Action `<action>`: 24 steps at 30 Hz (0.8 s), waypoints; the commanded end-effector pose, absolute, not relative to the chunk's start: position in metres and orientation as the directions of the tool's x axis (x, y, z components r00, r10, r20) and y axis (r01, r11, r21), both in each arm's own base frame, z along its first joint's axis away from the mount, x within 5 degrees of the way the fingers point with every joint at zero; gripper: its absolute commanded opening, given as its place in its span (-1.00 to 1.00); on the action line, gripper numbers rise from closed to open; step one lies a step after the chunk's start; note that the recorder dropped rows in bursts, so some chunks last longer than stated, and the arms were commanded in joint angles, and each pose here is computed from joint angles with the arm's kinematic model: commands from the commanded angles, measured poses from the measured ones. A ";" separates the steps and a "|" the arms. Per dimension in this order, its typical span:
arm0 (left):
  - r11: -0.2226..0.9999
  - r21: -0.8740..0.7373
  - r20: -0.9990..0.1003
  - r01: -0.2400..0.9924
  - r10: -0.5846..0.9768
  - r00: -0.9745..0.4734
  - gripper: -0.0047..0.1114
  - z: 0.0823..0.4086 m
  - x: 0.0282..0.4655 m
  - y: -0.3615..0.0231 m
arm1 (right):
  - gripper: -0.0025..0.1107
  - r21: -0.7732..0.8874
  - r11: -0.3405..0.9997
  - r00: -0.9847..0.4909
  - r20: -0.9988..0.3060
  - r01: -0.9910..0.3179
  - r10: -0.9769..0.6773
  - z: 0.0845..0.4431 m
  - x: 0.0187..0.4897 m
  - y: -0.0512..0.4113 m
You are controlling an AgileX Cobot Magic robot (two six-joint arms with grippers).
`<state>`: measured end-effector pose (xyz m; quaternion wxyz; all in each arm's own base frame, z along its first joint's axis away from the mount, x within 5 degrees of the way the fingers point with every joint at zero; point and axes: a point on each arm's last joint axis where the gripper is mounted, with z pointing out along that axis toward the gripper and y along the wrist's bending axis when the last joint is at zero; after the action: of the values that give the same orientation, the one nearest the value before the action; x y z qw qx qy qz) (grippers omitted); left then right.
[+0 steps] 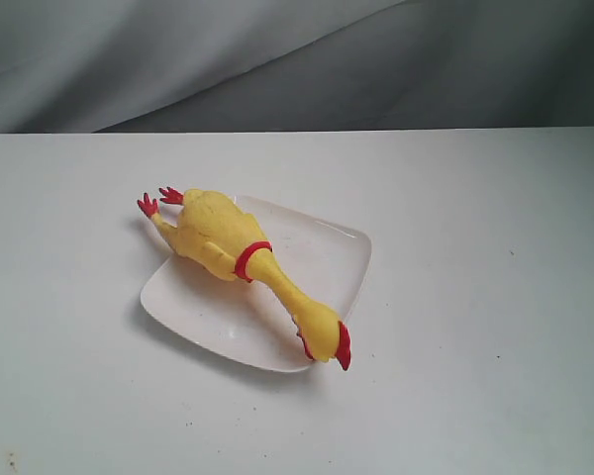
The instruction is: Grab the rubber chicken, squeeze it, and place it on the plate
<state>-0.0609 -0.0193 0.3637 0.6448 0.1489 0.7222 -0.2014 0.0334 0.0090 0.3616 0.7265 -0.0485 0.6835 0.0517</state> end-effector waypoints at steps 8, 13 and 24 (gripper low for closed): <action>0.870 -0.107 -0.991 0.482 -0.055 -0.121 -0.92 0.365 -0.063 -0.019 | -0.96 0.024 1.000 0.065 -0.998 -0.018 0.025 0.306 0.032 0.004; 0.870 -0.107 -0.991 0.482 -0.055 -0.121 -0.92 0.365 -0.063 -0.019 | -0.96 0.046 0.999 0.001 -0.999 -0.005 0.046 0.264 0.045 0.002; 0.870 -0.107 -0.991 0.482 -0.055 -0.121 -0.92 0.365 -0.063 -0.019 | -0.96 0.011 0.999 -0.084 -0.996 0.033 0.013 0.211 0.057 -0.002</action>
<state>-0.0609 -0.0193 0.3637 0.6448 0.1489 0.7222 -0.2014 0.0562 -0.0002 0.2164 0.6689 0.0092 0.7433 -0.0009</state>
